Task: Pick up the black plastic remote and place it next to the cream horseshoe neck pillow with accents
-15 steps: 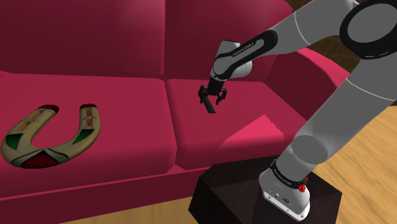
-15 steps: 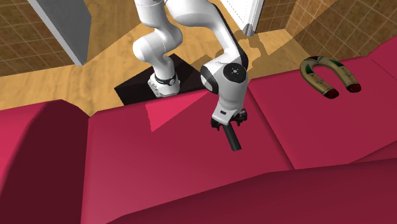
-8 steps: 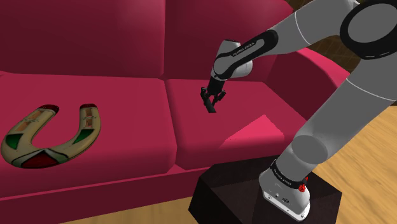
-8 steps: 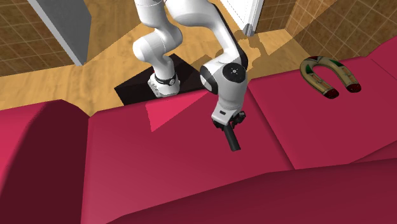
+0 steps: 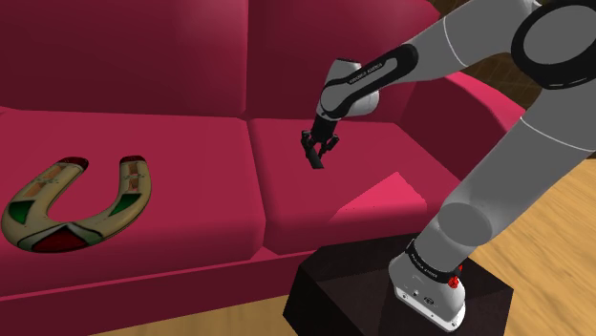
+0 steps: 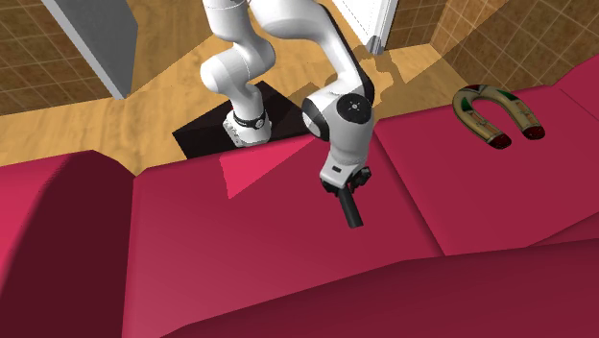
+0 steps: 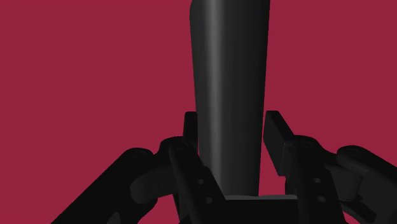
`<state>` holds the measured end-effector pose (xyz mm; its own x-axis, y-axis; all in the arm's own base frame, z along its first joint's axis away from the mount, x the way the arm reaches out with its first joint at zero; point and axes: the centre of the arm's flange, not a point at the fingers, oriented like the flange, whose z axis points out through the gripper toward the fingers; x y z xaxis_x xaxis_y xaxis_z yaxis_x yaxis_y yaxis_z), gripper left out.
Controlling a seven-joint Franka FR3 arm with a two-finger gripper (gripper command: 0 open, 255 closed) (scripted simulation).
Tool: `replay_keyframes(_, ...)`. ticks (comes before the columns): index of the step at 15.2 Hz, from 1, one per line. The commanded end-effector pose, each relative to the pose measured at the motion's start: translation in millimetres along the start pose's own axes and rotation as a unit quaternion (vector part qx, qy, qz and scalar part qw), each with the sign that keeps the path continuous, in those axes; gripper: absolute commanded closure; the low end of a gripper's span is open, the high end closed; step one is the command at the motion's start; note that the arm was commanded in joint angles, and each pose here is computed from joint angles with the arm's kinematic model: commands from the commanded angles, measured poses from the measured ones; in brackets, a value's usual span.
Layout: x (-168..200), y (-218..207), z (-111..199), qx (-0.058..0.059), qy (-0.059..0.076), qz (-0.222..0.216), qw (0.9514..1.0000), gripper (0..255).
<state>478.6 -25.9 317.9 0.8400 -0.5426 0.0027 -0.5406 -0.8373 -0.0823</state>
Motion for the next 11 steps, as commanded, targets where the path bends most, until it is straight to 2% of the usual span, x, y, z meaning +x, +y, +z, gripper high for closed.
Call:
replay_keyframes(1,0,-1,-7,0.000,-0.001,-0.001,1.0000,255)
replay_keyframes(11,0,-6,-60,0.000,-0.001,-0.001,1.0000,255)
